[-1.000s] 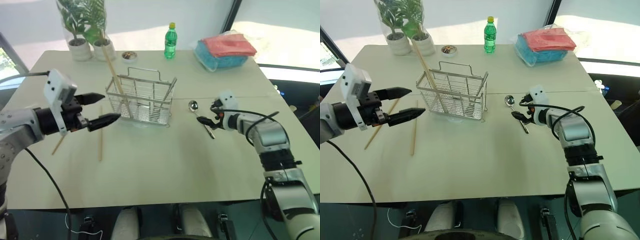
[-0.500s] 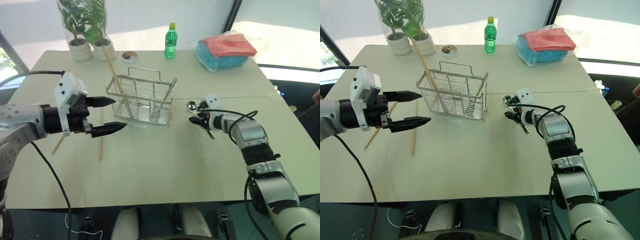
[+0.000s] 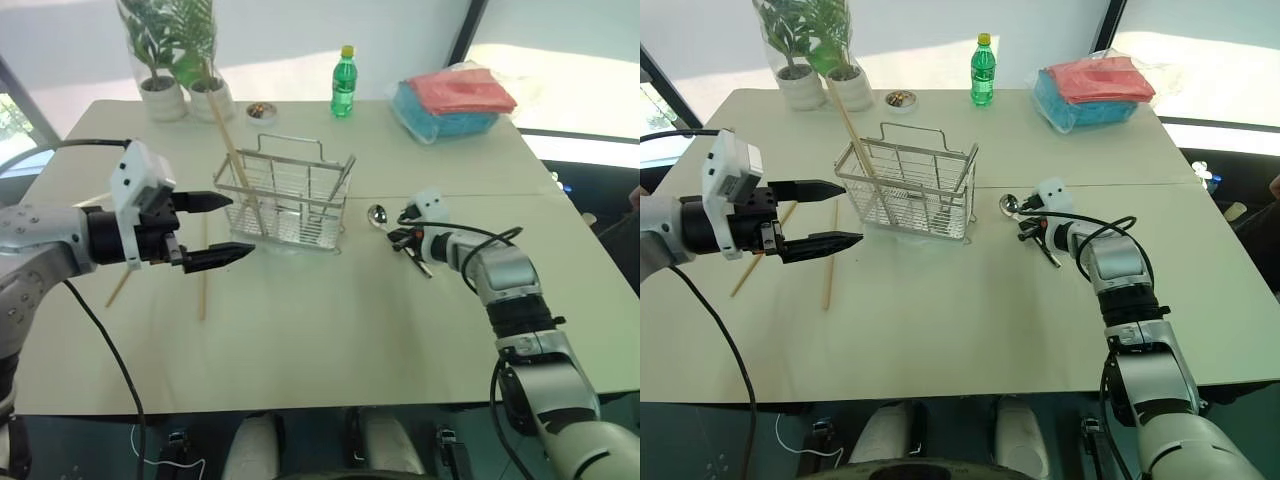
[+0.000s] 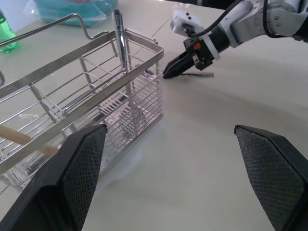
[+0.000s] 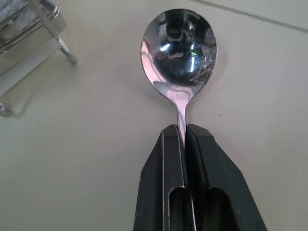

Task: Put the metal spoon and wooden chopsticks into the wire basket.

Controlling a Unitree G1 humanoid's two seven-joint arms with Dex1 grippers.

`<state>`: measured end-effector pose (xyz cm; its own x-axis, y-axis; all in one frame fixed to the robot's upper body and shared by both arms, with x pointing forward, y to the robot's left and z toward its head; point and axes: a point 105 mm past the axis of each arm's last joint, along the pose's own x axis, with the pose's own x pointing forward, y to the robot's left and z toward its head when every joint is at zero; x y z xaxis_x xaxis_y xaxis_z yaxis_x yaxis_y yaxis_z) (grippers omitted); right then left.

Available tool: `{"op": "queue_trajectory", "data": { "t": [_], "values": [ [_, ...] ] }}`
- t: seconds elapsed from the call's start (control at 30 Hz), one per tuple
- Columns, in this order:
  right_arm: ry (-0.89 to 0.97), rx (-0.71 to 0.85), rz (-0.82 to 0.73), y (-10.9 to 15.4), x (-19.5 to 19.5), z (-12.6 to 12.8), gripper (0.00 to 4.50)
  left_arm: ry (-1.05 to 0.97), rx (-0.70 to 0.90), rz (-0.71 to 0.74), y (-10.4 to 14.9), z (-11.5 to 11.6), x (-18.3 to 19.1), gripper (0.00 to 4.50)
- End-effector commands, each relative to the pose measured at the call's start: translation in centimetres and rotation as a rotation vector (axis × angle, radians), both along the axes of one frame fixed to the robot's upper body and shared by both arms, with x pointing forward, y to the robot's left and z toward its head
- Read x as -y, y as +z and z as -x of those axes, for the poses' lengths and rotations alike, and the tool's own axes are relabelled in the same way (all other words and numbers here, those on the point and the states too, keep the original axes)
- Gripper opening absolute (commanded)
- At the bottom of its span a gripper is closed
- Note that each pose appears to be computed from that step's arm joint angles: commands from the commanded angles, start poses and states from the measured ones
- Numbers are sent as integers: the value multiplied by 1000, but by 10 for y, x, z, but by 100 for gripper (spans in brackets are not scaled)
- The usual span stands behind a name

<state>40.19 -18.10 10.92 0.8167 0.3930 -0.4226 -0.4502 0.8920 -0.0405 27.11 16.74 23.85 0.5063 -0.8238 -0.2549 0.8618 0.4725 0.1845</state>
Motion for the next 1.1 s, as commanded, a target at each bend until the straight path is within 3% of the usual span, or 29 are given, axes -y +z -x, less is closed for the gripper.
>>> {"op": "queue_trajectory", "data": {
  "t": [0.03,0.17,0.23,0.33,0.53,0.8,0.93,1.1],
  "values": [
    [-57,267,-53,75,22,-5,5,19,81,14,15,-2,-3,450],
    [-57,462,-221,146,23,-1,5,55,113,47,22,-7,-5,450],
    [-7,510,-269,165,12,3,5,70,122,59,24,-10,-7,450],
    [175,565,-413,203,-45,15,5,120,159,90,32,-20,-11,450],
    [419,616,-617,242,-131,39,5,162,188,107,39,-27,-17,450],
    [414,648,-670,232,-159,27,5,181,202,112,44,-24,-21,450],
    [307,647,-622,194,-154,3,5,208,212,114,48,-22,-26,450],
    [272,631,-585,166,-158,-3,5,216,220,118,54,-20,-27,450]
  ]
}}
